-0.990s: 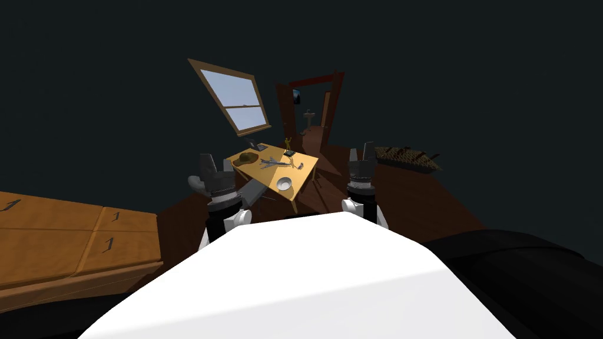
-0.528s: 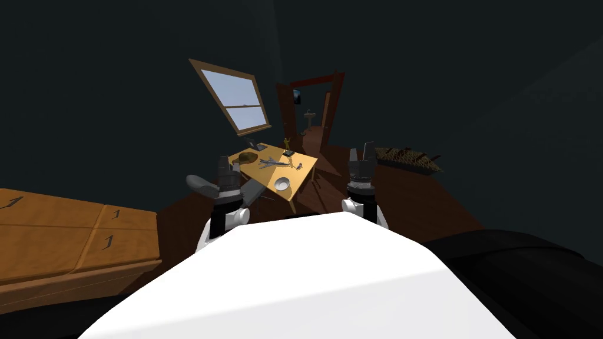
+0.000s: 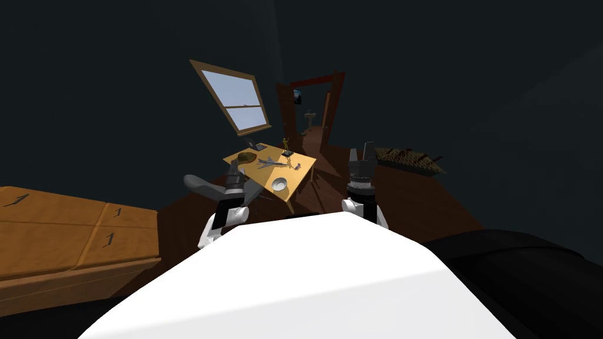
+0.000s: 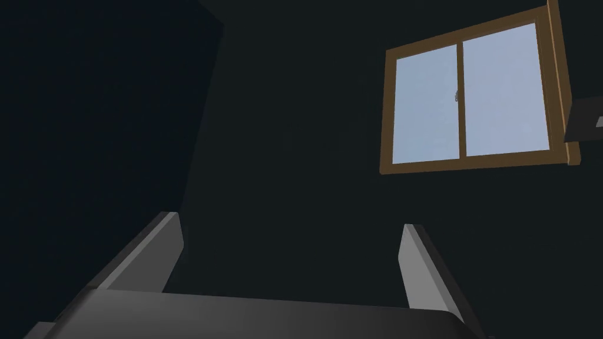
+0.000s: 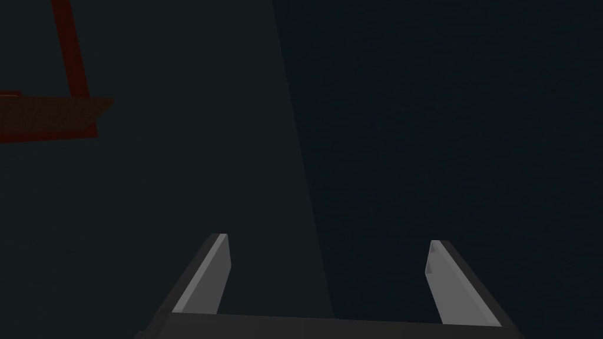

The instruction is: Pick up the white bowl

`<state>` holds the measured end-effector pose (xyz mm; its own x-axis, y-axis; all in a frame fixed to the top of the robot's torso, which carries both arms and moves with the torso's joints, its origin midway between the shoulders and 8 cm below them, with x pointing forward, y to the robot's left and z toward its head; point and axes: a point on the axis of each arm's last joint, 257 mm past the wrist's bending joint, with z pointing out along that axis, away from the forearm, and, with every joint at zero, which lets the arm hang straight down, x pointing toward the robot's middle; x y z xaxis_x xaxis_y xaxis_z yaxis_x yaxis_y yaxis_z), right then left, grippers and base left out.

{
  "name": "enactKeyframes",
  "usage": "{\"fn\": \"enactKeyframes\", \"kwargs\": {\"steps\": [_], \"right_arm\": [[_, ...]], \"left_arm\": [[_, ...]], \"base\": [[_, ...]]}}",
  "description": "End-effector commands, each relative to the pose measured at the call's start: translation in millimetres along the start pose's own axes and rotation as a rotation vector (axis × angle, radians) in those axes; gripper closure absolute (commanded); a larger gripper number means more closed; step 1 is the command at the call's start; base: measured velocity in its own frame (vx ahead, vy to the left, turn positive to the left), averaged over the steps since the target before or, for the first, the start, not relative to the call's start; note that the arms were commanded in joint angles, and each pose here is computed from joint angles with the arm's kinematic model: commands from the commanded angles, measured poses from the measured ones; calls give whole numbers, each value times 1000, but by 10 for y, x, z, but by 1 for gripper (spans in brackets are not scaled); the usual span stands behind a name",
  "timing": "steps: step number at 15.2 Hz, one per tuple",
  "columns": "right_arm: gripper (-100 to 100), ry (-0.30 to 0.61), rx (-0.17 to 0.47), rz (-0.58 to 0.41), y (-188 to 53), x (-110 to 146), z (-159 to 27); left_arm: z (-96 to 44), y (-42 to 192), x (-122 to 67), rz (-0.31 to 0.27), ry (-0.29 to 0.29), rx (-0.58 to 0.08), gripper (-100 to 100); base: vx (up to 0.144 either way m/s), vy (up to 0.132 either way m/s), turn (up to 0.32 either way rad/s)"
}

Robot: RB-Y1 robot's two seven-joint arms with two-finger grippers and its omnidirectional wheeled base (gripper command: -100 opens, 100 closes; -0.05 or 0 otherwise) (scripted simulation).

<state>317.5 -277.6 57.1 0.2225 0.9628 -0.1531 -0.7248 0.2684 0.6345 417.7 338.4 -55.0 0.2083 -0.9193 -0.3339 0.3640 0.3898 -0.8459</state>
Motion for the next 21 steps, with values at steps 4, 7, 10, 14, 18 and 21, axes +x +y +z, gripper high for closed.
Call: {"fn": "enactKeyframes", "kwargs": {"steps": [4, 7, 10, 14, 18, 21], "right_arm": [[0, 0, 0, 0, 0, 0, 0], [0, 0, 0, 0, 0, 0, 0], [0, 0, 0, 0, 0, 0, 0], [0, 0, 0, 0, 0, 0, 0], [0, 0, 0, 0, 0, 0, 0], [0, 0, 0, 0, 0, 0, 0]], "left_arm": [[15, 598, 10, 2, 15, -160, -100], [-9, 870, 12, 0, 22, -241, -100], [-35, 1096, 6, -3, 25, -306, -100], [-112, 1515, -8, -14, 26, -424, -100], [-188, 1761, -3, -22, 29, -503, -100], [-304, 2116, -2, -42, 28, -612, -100]], "base": [[10, -83, 22], [23, -83, 21], [13, -81, 18], [11, -54, 13], [17, -68, 17], [26, -63, 15]]}}
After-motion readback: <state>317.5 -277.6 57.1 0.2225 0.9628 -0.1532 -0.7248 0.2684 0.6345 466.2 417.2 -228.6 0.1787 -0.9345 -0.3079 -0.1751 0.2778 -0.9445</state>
